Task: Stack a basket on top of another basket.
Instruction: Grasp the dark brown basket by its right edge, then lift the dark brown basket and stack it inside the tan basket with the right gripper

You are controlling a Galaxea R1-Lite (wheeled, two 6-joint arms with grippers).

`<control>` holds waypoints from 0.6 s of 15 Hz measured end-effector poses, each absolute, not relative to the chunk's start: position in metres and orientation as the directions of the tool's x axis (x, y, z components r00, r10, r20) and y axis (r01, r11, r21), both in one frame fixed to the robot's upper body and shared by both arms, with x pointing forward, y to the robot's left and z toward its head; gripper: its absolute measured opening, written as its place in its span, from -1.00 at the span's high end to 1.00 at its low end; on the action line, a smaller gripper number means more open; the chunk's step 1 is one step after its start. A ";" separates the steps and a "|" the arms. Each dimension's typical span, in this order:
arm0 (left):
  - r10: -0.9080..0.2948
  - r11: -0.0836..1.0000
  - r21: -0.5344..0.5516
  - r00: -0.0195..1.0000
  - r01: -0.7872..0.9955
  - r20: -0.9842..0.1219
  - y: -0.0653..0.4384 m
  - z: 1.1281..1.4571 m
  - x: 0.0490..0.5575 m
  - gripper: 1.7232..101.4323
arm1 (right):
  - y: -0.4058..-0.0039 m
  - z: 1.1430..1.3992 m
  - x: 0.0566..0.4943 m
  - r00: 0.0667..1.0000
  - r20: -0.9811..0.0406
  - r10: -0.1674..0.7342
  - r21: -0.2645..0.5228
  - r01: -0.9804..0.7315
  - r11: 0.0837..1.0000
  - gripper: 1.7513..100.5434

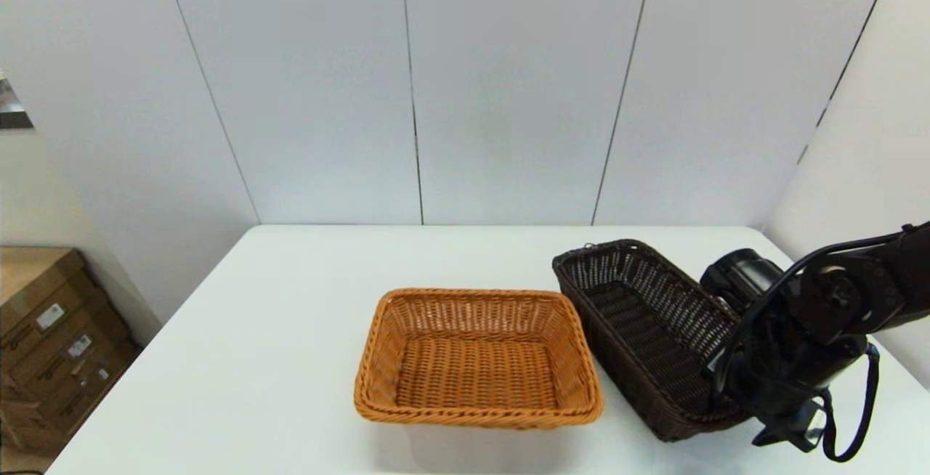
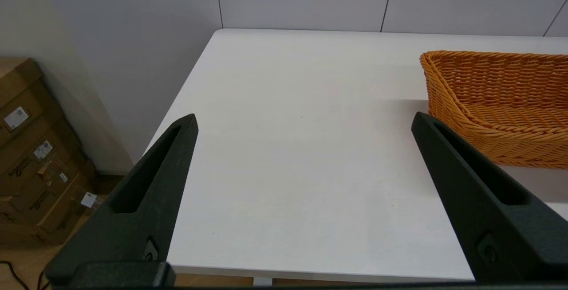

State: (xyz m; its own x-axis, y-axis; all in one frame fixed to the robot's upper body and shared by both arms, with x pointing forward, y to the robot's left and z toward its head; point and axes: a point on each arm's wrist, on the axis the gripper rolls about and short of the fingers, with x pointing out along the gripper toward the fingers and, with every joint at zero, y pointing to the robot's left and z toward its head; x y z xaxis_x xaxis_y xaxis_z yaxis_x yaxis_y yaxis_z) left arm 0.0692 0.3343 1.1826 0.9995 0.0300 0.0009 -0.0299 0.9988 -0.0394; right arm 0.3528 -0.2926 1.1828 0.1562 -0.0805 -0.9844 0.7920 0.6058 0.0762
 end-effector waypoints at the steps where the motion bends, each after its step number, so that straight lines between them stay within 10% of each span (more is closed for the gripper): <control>1: 0.030 0.999 -0.040 1.000 -0.030 0.001 0.334 1.183 0.069 -0.93 | -0.293 1.183 0.353 0.157 -0.984 -0.082 0.076 0.793 0.605 0.37; 2: 0.030 0.999 -0.039 1.000 -0.030 0.000 0.334 1.183 0.069 -0.93 | -0.293 1.183 0.354 0.165 -0.983 -0.082 0.083 0.795 0.601 0.66; 9: 0.030 0.999 -0.039 1.000 -0.030 0.001 0.334 1.183 0.069 -0.93 | -0.300 1.182 0.358 0.160 -0.984 -0.084 0.084 0.815 0.573 0.66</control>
State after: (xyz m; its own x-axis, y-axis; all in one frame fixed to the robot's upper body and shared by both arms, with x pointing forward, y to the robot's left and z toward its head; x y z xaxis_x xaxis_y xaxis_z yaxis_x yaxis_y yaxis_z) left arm 0.0692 0.3343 1.1826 0.9995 0.0300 0.0009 -0.0299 0.9988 -0.0390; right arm 0.3577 -0.2999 1.1824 0.1603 -0.0836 -0.9835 0.8153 0.5729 0.0842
